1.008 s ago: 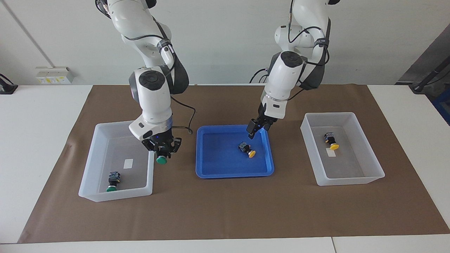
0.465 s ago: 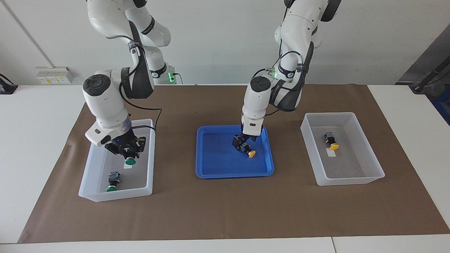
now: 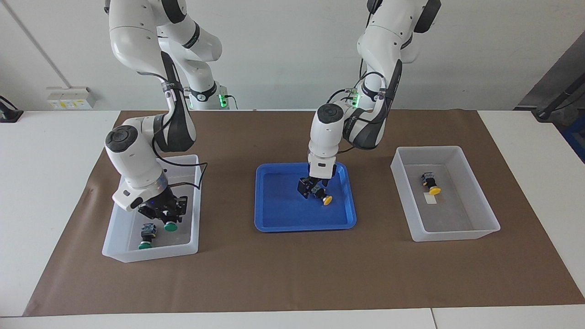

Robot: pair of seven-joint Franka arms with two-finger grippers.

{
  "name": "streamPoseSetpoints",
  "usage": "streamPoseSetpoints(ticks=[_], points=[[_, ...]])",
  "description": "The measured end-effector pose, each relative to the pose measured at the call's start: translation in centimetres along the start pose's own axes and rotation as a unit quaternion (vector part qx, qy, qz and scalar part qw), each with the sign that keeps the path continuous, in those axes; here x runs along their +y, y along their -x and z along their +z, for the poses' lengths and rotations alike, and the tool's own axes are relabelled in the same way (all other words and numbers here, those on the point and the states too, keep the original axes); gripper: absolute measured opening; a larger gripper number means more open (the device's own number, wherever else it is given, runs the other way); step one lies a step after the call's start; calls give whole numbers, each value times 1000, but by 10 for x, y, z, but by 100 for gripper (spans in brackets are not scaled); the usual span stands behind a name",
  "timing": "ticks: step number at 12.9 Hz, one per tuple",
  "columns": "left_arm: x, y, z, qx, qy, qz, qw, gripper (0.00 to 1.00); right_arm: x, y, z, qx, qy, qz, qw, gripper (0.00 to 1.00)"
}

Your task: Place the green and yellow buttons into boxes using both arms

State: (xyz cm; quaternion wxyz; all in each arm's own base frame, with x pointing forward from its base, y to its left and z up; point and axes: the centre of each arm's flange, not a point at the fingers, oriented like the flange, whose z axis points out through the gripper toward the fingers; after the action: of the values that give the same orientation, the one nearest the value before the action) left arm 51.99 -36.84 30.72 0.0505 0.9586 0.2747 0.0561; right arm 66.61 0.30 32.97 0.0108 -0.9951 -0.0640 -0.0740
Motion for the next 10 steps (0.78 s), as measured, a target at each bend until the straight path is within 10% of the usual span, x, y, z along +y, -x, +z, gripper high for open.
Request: streamPoseSetpoints(ticks=[4, 10], points=[[-1, -2, 0, 1, 0, -1, 1000, 45, 28, 3, 26, 9, -3, 1, 1000, 41], [0, -16, -14, 11, 4, -6, 1000, 41, 34, 1, 23, 13, -2, 3, 1000, 49]])
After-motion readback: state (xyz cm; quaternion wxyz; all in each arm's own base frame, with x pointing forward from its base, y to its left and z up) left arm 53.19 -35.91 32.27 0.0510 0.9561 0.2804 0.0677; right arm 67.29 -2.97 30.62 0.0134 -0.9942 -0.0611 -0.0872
